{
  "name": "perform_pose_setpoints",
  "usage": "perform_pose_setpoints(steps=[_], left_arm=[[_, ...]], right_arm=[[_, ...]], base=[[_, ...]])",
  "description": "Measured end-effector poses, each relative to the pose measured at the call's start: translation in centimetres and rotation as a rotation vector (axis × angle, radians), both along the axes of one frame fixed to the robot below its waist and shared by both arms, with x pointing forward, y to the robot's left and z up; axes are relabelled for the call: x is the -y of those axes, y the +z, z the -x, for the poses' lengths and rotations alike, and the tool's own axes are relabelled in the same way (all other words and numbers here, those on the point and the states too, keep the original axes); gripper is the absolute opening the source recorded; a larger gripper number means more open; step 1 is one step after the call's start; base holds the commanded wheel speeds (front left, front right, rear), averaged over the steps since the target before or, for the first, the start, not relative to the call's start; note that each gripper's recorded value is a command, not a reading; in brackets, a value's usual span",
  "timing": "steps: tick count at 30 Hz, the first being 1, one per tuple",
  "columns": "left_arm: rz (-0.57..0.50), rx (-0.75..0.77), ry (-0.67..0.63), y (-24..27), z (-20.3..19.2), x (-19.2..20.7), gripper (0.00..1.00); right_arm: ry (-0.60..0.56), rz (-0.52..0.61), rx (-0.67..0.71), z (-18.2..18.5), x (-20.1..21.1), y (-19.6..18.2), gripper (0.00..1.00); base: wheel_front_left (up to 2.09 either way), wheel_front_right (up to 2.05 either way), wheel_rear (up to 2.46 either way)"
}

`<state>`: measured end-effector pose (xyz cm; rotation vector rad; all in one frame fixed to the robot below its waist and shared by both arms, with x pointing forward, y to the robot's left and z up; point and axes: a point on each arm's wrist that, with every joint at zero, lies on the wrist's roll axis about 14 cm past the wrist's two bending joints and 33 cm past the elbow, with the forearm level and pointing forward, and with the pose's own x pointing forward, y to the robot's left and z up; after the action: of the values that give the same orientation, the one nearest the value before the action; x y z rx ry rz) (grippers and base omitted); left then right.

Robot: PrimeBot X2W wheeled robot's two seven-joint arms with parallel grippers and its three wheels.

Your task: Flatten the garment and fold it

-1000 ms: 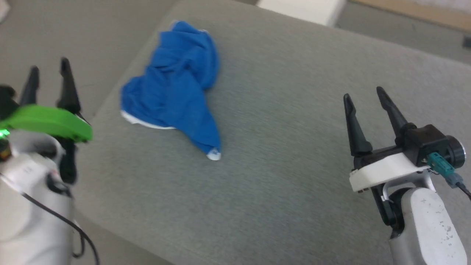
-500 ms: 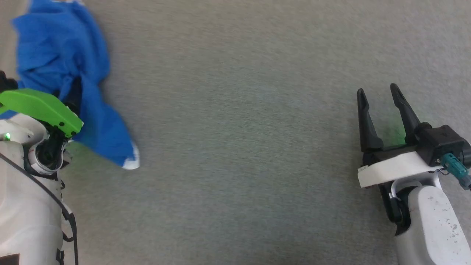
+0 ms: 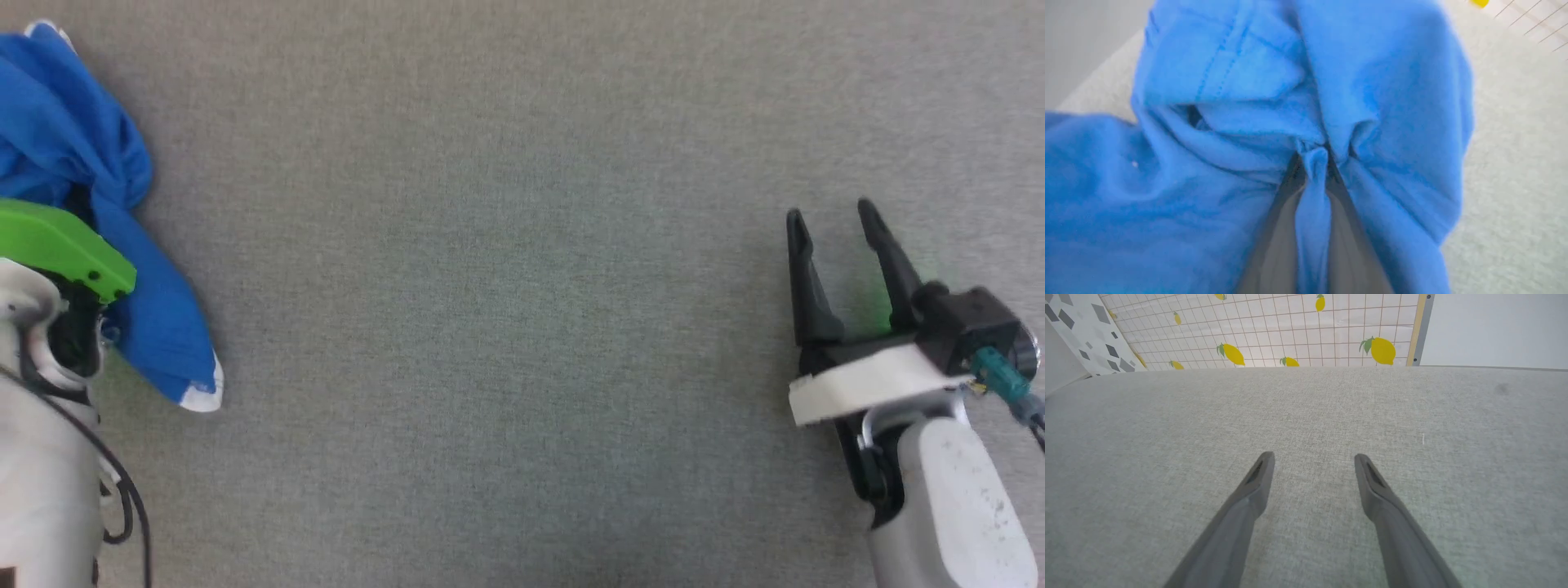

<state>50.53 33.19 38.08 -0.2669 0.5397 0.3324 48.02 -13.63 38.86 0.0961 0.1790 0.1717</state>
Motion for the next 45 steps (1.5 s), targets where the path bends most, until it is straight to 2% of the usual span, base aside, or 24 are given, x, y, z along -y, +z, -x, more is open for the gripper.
perform_pose_setpoints(steps=[4, 7, 12, 18, 21, 24, 29, 31, 33, 37, 40, 43, 45], left_arm=[[-0.209, 0.31, -0.009, 7.5, -1.6, -1.1, 0.0], [-0.321, 0.531, -0.06, 14.3, -2.2, 0.0, 0.0], [-0.414, 0.815, -0.196, 24.5, -1.7, 4.4, 0.0], [-0.341, 1.077, -0.431, 32.5, 0.6, 14.9, 0.0], [-0.244, 1.158, -0.554, 34.7, 2.1, 20.9, 0.0], [-0.099, 1.181, -0.715, 35.0, 3.6, 27.8, 0.0], [0.045, 1.082, -0.974, 31.9, 5.9, 36.9, 0.0], [0.092, 0.95, -1.065, 28.5, 6.5, 39.7, 0.0], [0.138, 0.702, -1.166, 22.1, 7.7, 42.3, 0.0], [0.173, 0.254, -1.28, 11.1, 11.4, 44.1, 0.0], [0.163, 0.016, -1.326, 5.9, 13.8, 43.8, 0.0], [0.177, -0.141, -1.344, 3.2, 15.3, 43.4, 0.0], [0.171, -0.197, -1.347, 2.3, 15.7, 42.9, 0.98]], right_arm=[[-0.02, -0.01, -0.005, 1.4, 0.6, 0.7, 1.0], [-0.027, -0.027, 0.015, 2.4, 0.7, 2.1, 1.0], [-0.04, -0.043, 0.07, 3.7, 1.0, 4.9, 1.0], [-0.067, -0.041, 0.129, 5.7, 2.1, 7.6, 1.0], [-0.092, -0.036, 0.159, 6.5, 3.1, 8.8, 1.0], [-0.125, -0.03, 0.173, 7.4, 4.3, 9.6, 1.0], [-0.172, -0.024, 0.189, 8.7, 6.0, 10.4, 1.0], [-0.195, -0.019, 0.193, 9.2, 6.8, 10.6, 1.0], [-0.224, -0.013, 0.197, 9.8, 7.8, 10.8, 1.0], [-0.273, -0.01, 0.193, 10.9, 9.4, 10.8, 1.0], [-0.302, -0.002, 0.185, 11.6, 10.3, 10.6, 1.0], [-0.319, 0.003, 0.166, 12.0, 10.8, 10.0, 1.0], [-0.318, 0.004, 0.154, 11.9, 10.8, 9.6, 1.0]], base=[[0.0, 0.0, 0.0], [0.0, 0.0, 0.0], [0.0, 0.0, 0.0], [0.0, 0.0, 0.0], [0.0, 0.0, 0.0], [0.0, 0.0, 0.0], [0.0, 0.0, 0.0], [0.0, 0.0, 0.0], [0.0, 0.0, 0.0], [0.0, 0.0, 0.0], [0.0, 0.0, 0.0], [0.0, 0.0, 0.0], [0.0, 0.0, 0.0]])
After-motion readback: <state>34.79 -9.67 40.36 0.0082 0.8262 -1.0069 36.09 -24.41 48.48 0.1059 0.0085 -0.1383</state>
